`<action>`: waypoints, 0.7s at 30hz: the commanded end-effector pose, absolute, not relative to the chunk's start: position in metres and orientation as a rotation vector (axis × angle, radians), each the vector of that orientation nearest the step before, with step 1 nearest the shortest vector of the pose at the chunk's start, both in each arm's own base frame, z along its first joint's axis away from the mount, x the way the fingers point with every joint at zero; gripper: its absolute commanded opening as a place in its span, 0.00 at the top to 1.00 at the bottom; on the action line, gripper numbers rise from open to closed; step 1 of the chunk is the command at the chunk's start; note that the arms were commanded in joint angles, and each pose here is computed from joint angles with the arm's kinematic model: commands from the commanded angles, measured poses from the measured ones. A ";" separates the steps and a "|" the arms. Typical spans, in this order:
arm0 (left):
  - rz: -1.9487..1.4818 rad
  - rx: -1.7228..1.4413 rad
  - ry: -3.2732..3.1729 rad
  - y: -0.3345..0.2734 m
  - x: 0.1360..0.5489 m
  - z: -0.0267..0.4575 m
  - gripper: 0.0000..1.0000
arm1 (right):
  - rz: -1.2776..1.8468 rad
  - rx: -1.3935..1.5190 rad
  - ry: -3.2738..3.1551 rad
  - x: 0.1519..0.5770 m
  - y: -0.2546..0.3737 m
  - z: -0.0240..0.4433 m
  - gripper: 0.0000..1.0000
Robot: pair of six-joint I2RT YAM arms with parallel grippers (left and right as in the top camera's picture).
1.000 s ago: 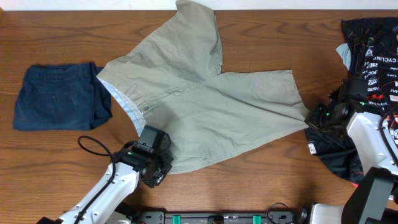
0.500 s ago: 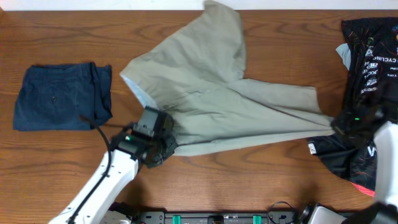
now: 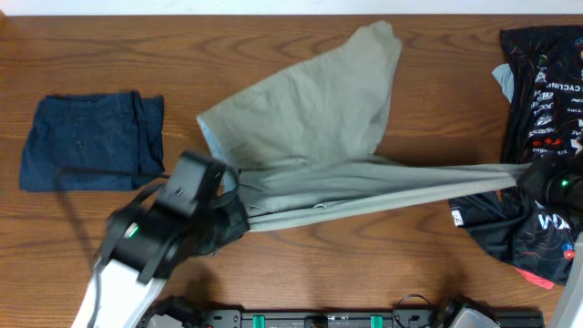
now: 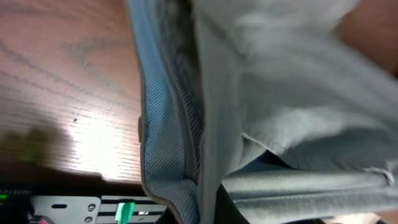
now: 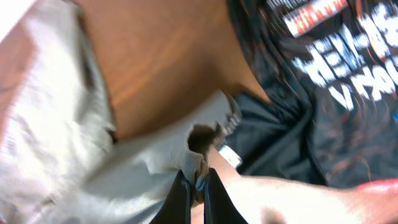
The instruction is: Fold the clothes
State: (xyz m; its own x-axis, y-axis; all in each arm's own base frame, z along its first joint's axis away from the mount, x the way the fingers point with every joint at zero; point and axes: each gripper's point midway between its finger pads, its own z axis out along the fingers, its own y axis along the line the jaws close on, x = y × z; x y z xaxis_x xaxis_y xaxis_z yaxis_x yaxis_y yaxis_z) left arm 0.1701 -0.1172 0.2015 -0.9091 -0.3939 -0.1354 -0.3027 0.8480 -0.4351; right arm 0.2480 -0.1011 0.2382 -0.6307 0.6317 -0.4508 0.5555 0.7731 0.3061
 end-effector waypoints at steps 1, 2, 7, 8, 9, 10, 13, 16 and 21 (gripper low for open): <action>-0.448 -0.648 2.596 -0.077 0.174 0.223 0.94 | 0.090 0.759 2.329 0.264 -0.114 0.270 0.99; -0.410 -0.686 2.531 -0.066 0.177 0.228 0.94 | 0.113 0.720 2.300 0.273 -0.111 0.277 0.99; -0.281 -0.773 2.264 -0.033 0.200 0.256 0.94 | 0.222 0.525 2.190 0.313 -0.089 0.304 0.99; -0.280 -0.775 2.250 -0.033 0.206 0.258 0.94 | 0.241 0.478 2.175 0.322 -0.081 0.307 0.99; -0.281 -0.774 2.249 -0.035 0.210 0.257 0.94 | 0.248 0.453 2.168 0.328 -0.077 0.309 0.99; -0.271 -0.771 2.253 -0.037 0.215 0.255 0.94 | 0.260 0.414 2.162 0.337 -0.070 0.310 0.99; -0.158 -0.790 2.273 -0.033 0.228 0.244 0.94 | 0.293 0.340 2.155 0.359 -0.053 0.308 0.99; -0.039 -0.815 2.293 -0.026 0.242 0.231 0.94 | 0.312 0.285 2.148 0.382 -0.043 0.302 0.99; 0.090 -0.896 2.327 -0.016 0.266 0.205 0.94 | 0.352 0.207 2.157 0.420 -0.022 0.282 0.99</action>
State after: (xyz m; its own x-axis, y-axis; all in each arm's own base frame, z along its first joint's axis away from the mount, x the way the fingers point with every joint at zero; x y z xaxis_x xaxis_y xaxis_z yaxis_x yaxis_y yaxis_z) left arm 0.2560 -0.0502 0.2084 -0.6391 -0.5761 -0.5096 -0.5229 0.8113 -0.2613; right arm 0.4016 -0.0109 0.2847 -0.5950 0.3002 -0.7455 -0.0249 0.9203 0.3904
